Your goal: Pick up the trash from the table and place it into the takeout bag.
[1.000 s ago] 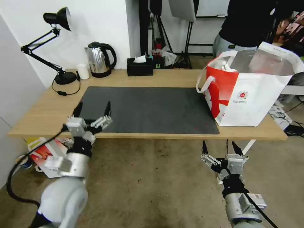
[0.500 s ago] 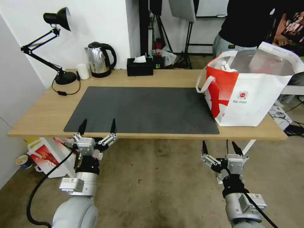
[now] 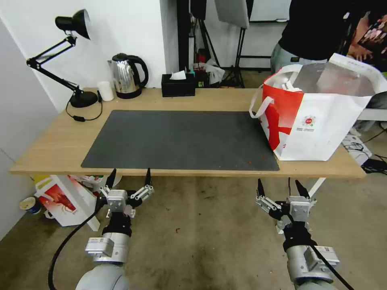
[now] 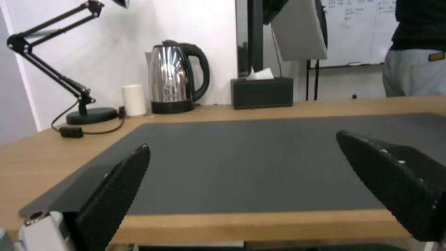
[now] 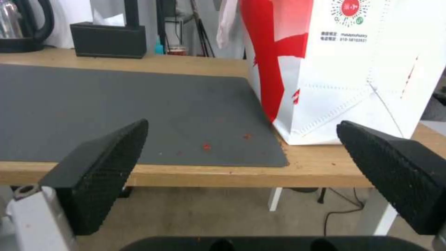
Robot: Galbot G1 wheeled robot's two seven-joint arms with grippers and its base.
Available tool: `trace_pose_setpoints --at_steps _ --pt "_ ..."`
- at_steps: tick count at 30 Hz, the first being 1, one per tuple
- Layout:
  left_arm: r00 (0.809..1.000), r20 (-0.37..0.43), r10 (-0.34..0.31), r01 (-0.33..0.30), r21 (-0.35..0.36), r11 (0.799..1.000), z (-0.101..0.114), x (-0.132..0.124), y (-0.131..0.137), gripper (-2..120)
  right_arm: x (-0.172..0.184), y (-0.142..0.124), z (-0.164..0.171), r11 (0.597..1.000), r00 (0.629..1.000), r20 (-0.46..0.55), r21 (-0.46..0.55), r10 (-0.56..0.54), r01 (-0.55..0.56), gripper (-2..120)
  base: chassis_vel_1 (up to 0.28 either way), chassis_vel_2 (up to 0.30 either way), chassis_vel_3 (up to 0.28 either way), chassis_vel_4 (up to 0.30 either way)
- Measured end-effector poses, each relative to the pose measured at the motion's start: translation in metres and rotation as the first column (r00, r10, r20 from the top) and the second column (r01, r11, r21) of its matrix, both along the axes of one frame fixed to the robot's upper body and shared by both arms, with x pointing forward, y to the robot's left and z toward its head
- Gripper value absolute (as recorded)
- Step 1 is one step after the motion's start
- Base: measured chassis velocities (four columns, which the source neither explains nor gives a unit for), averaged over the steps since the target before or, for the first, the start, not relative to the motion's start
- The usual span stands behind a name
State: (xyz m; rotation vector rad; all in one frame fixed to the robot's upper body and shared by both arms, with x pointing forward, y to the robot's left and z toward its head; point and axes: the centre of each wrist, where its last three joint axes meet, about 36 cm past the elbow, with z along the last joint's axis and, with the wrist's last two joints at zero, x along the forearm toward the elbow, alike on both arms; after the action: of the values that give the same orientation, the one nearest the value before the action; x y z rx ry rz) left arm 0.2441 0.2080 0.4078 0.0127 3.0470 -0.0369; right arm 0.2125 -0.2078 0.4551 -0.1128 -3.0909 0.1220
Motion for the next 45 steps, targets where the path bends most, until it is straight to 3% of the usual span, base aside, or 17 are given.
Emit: trace_pose_setpoints --at_steps 45 --pt "0.999 -0.021 0.03 -0.03 0.015 0.999 -0.0092 -0.0044 0.005 100 0.0 0.0 0.0 1.0 1.0 0.0 0.0 0.0 0.0 100 0.0 0.0 0.0 0.0"
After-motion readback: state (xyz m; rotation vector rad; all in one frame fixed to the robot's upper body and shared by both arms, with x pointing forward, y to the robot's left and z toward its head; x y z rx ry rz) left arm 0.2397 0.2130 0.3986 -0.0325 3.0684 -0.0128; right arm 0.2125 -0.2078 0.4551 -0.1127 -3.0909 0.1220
